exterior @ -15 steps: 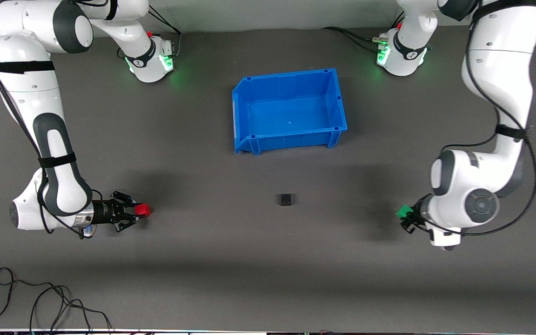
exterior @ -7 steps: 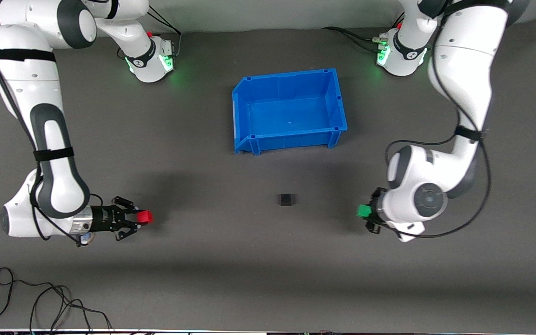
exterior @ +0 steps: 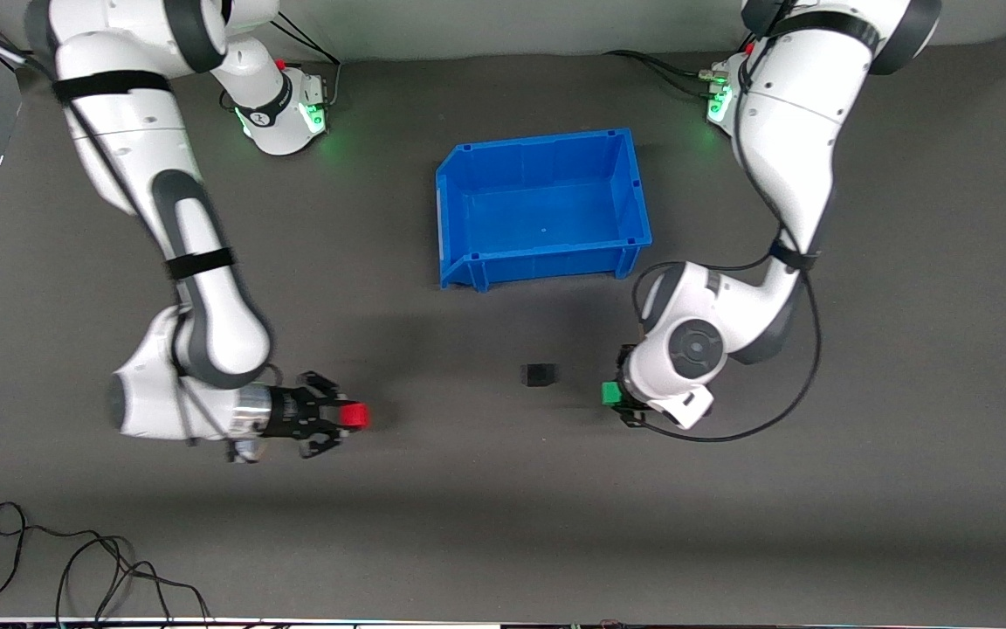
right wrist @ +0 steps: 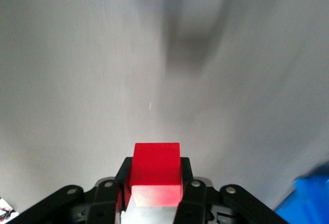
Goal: Attach green and red cubes to black cube
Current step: 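Carry the red and green cubes toward the black cube with both grippers, then set the cubes against the black cube and open both grippers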
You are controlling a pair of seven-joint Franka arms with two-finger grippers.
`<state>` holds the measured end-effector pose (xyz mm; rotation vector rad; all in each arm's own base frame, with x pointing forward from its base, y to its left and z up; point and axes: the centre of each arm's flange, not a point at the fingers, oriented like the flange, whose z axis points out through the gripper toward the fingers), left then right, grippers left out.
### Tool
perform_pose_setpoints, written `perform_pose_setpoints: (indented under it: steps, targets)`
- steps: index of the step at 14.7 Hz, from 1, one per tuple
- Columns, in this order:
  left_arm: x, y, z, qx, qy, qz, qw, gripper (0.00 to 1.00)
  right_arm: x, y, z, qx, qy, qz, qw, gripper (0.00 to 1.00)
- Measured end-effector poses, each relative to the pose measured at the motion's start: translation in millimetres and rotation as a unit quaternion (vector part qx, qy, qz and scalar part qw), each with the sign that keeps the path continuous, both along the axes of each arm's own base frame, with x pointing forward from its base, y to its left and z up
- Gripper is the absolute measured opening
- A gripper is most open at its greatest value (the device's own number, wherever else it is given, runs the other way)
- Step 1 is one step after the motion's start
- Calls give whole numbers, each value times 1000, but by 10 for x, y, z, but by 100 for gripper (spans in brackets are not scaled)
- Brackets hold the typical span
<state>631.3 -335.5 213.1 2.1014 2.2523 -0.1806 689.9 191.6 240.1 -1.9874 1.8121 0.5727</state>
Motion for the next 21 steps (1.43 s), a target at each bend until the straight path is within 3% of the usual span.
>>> perform_pose_setpoints:
  steps: [7, 16, 21]
  targets:
    - [-312, -490, -152, 7, 14, 18, 1000, 37, -381, 1527, -173, -14, 0, -62, 998, 40]
    - [-440, -736, -251, -1, -1, 5, 1000, 37, -789, 2192, -637, -14, 3, -68, 998, 40]
    - [-431, -741, -253, -3, -6, 5, 1000, 37, -826, 2258, -758, -18, 2, -66, 998, 40]
